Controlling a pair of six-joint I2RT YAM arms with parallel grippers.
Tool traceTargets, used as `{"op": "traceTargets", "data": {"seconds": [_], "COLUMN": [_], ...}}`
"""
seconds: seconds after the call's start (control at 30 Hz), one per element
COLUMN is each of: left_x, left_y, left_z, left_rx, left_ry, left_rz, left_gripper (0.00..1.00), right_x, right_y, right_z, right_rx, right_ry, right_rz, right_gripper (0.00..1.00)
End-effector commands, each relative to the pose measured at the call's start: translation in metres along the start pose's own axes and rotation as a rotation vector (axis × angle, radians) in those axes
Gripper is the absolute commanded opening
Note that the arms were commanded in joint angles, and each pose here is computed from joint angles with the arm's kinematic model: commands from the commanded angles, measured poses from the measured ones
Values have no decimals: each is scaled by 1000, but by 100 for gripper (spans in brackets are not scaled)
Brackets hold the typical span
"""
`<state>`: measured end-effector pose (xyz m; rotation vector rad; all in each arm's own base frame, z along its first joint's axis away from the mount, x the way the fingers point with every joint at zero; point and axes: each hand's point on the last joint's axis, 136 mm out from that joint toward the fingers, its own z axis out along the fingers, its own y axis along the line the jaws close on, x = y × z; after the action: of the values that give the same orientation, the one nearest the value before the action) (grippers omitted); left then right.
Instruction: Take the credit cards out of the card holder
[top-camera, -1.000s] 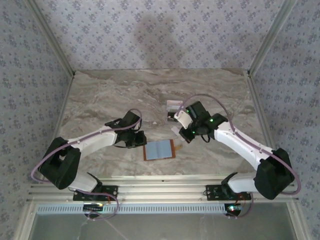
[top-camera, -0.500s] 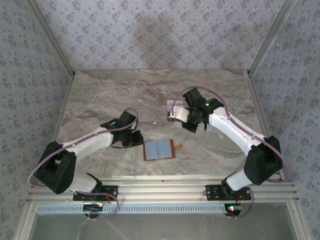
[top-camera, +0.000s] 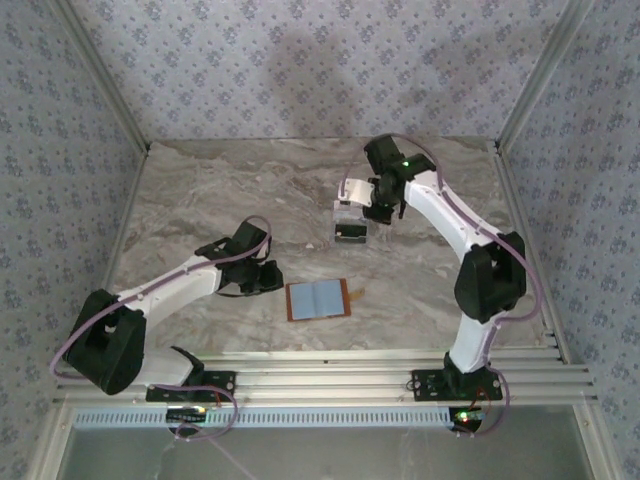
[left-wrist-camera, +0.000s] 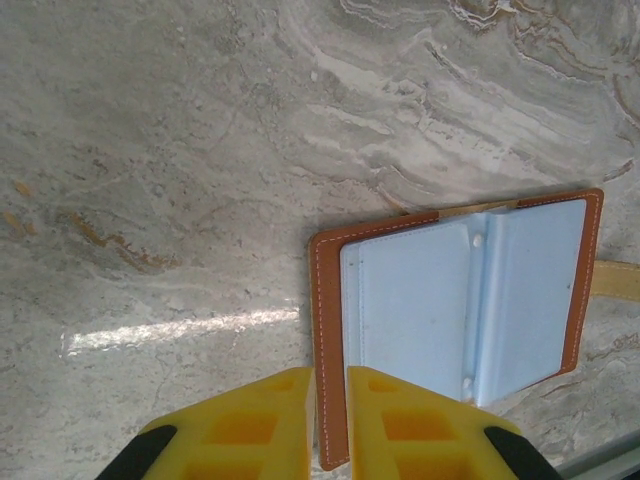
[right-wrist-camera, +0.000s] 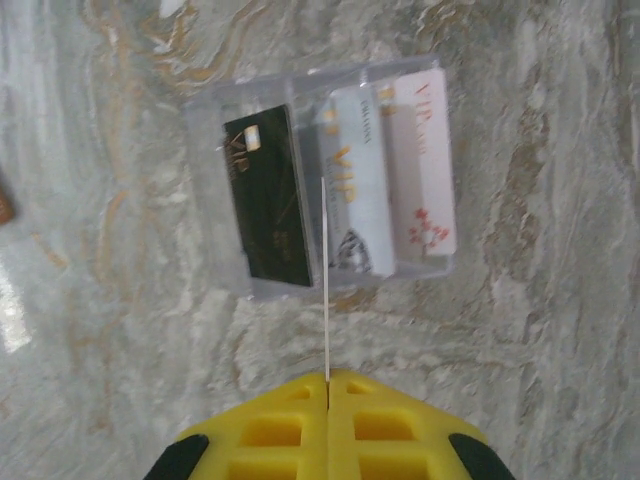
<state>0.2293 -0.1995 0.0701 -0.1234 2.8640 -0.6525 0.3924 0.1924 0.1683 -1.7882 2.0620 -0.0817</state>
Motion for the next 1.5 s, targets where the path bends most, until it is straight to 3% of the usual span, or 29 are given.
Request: {"op": "traceTargets", "data": {"seconds": [0.0, 0.57, 1.17, 1.47], "left_x": [6, 10, 14, 13], "left_y": [10, 19, 27, 28], "left_z": [-3, -7, -8, -9], "left_rx": [-29, -57, -74, -78], "left_ry": [15, 20, 17, 13], "left_rz": [0, -20, -50, -50], "left_gripper": [17, 17, 17, 17], "right_x": [2, -25, -17, -27], "right_y": [-3, -36, -15, -50], "right_z": [3, 45, 85, 73], "right_rx": [-53, -82, -198, -34], "right_ry": [35, 34, 88, 68], "right_rz": [-102, -191, -202, -183], "right_gripper": [0, 0, 0, 26]}}
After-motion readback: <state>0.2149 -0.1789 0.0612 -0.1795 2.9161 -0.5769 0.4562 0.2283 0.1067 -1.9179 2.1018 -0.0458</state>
